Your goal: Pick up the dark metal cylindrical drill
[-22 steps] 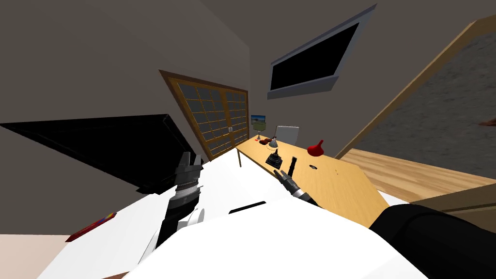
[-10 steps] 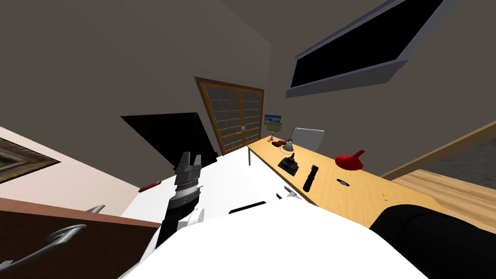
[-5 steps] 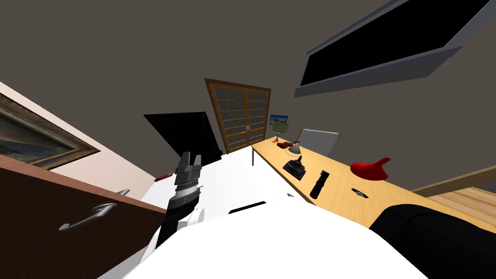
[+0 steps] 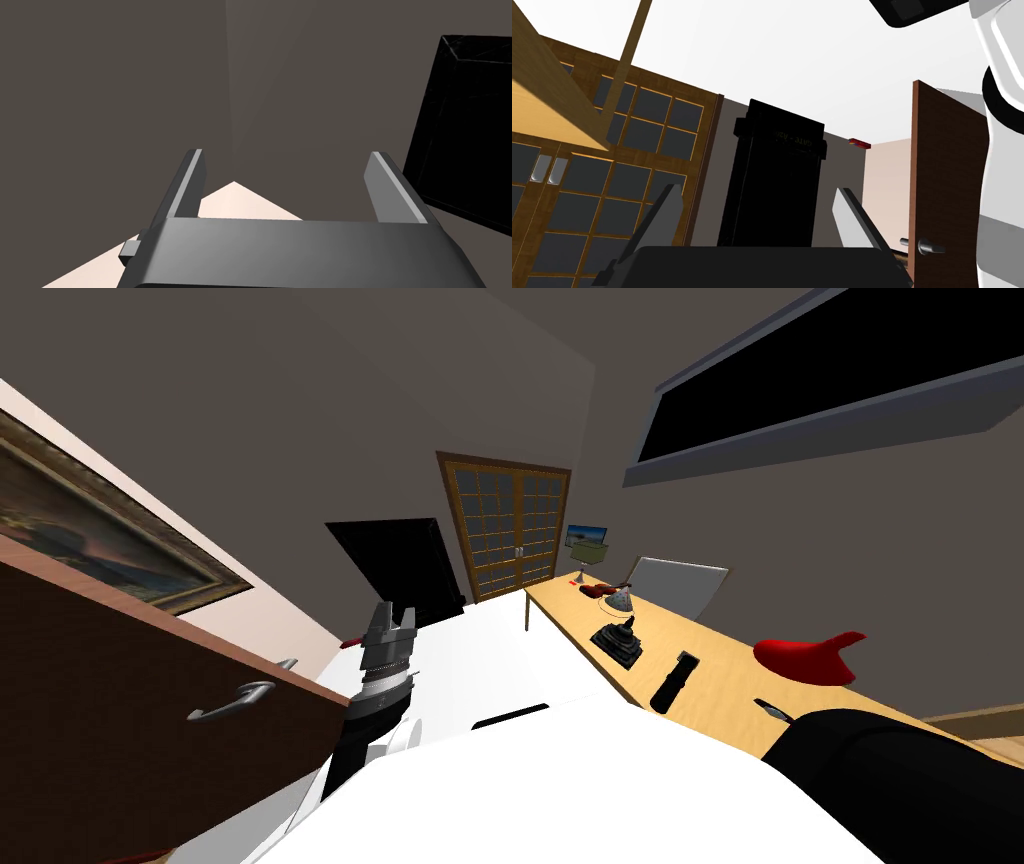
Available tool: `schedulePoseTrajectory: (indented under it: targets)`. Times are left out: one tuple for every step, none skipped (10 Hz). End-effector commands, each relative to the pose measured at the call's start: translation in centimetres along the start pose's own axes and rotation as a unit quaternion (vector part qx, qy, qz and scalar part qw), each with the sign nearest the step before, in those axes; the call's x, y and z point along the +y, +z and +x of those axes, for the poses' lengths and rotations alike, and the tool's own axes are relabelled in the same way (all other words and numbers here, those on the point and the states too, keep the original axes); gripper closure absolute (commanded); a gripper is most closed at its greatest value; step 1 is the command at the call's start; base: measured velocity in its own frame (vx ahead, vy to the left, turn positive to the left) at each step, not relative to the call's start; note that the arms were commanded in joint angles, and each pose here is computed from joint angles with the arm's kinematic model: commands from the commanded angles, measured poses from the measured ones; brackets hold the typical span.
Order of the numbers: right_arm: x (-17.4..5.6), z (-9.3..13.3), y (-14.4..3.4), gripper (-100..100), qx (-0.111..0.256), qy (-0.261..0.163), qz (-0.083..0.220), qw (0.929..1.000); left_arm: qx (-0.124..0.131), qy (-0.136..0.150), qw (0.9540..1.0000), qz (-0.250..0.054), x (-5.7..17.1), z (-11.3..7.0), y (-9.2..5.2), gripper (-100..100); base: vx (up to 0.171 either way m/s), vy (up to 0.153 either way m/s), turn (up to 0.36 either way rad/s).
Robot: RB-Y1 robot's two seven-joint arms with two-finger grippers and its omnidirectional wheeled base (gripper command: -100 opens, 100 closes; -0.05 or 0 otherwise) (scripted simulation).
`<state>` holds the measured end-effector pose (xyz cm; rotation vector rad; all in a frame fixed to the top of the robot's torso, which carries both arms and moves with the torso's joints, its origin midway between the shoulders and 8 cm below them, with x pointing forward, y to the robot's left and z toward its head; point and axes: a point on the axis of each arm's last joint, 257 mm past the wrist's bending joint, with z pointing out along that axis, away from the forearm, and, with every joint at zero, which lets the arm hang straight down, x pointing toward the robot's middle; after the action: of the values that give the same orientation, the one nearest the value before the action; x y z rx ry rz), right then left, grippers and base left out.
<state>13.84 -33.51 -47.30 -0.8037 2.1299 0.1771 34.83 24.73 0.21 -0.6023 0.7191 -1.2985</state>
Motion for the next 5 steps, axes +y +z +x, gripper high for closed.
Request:
schedulePoseTrajectory:
  targets:
    - [0.4,2.6,-1.0,-100,0.032,-0.044,-0.02,0.9983,0.0,0.0,1.0,0.0,0.0,0.0,0.0,0,-0.009,-0.052,0.172]
    - [0.4,2.6,-1.0,-100,0.032,-0.046,-0.02,0.9982,0.0,0.0,1.0,0.0,0.0,0.0,0.0,0,-0.006,-0.051,0.084]
    - [0.2,4.7,-1.9,-100,0.059,-0.084,-0.037,0.994,0.0,0.0,1.0,0.0,0.0,0.0,0.0,0,0.0,-0.067,0.126]
    - [-0.1,6.2,-2.6,-100,0.079,-0.117,-0.052,0.9886,0.0,0.0,1.0,0.0,0.0,0.0,0.0,0,-0.013,-0.114,0.237]
    - [-0.2,6.6,-2.9,-100,0.084,-0.121,-0.053,0.9876,0.0,0.0,1.0,0.0,0.0,0.0,0.0,0,-0.012,-0.093,0.106]
